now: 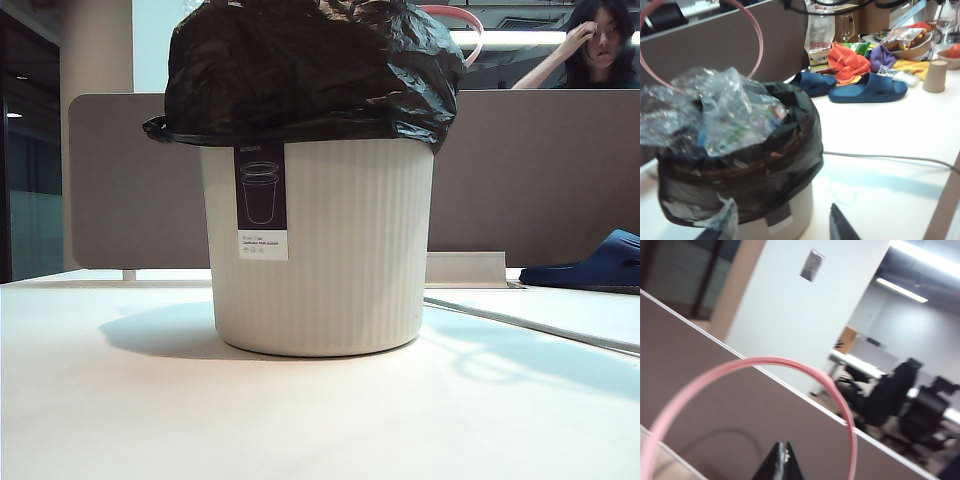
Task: Open the ring lid of the trash can, pull out the black garbage bag inside, and place it on the table.
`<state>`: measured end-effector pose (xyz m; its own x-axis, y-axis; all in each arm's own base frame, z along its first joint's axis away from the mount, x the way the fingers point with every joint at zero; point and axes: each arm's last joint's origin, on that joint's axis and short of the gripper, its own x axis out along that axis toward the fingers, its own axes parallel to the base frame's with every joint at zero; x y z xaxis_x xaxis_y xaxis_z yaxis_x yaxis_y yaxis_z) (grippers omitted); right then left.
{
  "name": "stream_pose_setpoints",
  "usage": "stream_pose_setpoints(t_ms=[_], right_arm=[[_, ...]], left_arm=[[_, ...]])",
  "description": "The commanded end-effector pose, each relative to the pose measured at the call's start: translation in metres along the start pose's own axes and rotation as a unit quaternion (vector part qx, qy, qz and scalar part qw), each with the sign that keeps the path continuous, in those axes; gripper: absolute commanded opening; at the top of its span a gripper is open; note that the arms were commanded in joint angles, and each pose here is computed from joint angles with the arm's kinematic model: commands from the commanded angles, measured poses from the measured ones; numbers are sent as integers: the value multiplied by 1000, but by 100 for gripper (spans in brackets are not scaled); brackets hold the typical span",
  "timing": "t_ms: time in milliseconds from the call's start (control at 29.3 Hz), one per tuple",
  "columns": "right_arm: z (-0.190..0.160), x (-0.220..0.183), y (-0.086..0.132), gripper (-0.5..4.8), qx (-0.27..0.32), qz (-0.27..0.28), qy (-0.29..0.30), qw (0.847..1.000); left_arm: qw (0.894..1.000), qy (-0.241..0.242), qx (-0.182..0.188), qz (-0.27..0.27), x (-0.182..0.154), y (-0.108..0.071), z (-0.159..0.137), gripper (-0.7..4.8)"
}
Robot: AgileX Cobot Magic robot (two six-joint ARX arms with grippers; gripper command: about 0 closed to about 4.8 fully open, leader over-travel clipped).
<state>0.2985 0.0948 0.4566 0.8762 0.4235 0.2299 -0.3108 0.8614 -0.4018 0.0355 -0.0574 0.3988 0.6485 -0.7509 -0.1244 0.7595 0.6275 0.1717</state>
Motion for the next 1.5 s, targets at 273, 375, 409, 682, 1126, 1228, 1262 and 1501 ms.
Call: stream_pose_setpoints(t_ms=[273, 375, 409, 682, 1126, 1228, 1262, 1501], right_arm=[[41, -43, -8, -4, 137, 13, -20, 990], [55, -64, -8, -4, 151, 50, -18, 987], [58, -71, -7, -4, 151, 67, -16, 986], [78, -129, 1, -4, 170, 194, 17, 966], [92, -192, 9, -4, 178, 269, 37, 946], [93, -203, 11, -4, 179, 284, 31, 941], [94, -206, 12, -4, 178, 289, 27, 940], [88, -224, 18, -4, 175, 293, 18, 940]], left_arm=[[991, 16, -129, 17, 12, -4, -13, 237], [988, 23, -152, 22, 14, -5, -17, 237], [987, 25, -155, 22, 15, -5, -17, 237], [991, 65, -116, -27, 15, -9, -26, 237], [992, 83, -48, -79, 14, -12, -30, 236], [991, 80, -40, -95, 14, -13, -30, 236], [992, 80, -36, -94, 14, -13, -30, 237], [996, 78, -10, -42, 16, -4, -30, 236]])
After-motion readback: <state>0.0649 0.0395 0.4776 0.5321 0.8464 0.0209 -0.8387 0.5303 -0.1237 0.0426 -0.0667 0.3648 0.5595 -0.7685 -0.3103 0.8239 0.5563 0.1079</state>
